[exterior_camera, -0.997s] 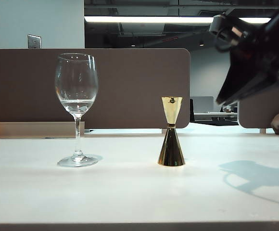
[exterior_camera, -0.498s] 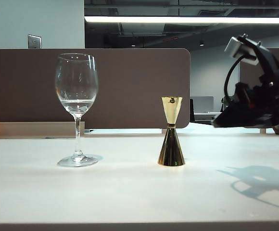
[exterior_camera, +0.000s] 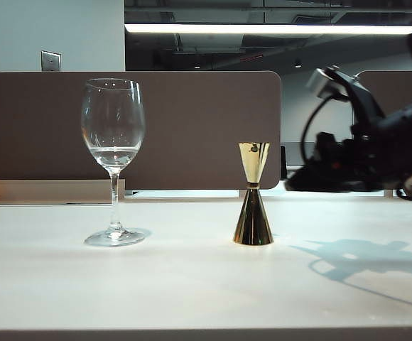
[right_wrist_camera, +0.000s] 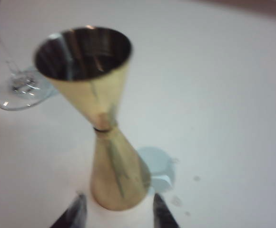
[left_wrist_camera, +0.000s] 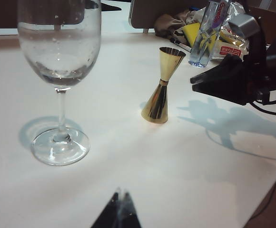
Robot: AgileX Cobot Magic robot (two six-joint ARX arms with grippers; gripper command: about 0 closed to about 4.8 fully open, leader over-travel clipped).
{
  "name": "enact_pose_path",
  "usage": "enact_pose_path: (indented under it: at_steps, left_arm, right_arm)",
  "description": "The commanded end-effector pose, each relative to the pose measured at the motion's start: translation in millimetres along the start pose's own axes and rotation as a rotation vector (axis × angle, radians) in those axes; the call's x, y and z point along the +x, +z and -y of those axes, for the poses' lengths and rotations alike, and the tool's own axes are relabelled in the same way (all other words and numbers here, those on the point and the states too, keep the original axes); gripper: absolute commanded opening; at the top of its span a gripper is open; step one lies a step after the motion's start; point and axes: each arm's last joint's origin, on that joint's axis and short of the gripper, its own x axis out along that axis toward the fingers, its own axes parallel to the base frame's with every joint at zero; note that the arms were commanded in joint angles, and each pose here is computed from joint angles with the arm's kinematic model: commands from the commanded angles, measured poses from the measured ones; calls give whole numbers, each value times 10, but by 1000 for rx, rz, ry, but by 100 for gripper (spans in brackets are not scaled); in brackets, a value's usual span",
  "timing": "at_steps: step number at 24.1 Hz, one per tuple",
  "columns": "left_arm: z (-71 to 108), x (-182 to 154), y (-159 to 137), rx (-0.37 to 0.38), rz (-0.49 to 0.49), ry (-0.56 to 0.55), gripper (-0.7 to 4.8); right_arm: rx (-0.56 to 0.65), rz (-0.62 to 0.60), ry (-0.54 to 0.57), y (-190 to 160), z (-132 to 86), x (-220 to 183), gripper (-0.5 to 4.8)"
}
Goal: Pick up the jigger and pour the water inside into the glass.
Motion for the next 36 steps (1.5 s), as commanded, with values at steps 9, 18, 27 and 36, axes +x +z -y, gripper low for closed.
enact_pose_path:
  at_steps: [9,18,27,36]
  left_arm:
    - [0,-1,-1,0,-3,-3,-5]
    - [0,-1,-1,0,-3,-3,-5]
    - [0,-1,-1,0,-3,-3,-5]
    - [0,-1,-1,0,-3,-3,-5]
  right_arm:
    - [-14,10,36,65,-10,222,246]
    - [-27,21,68,135,-22,405,246]
    - [-35,25,81,183,-43,548,243]
    - [-31,11,55,130,-25,592,200]
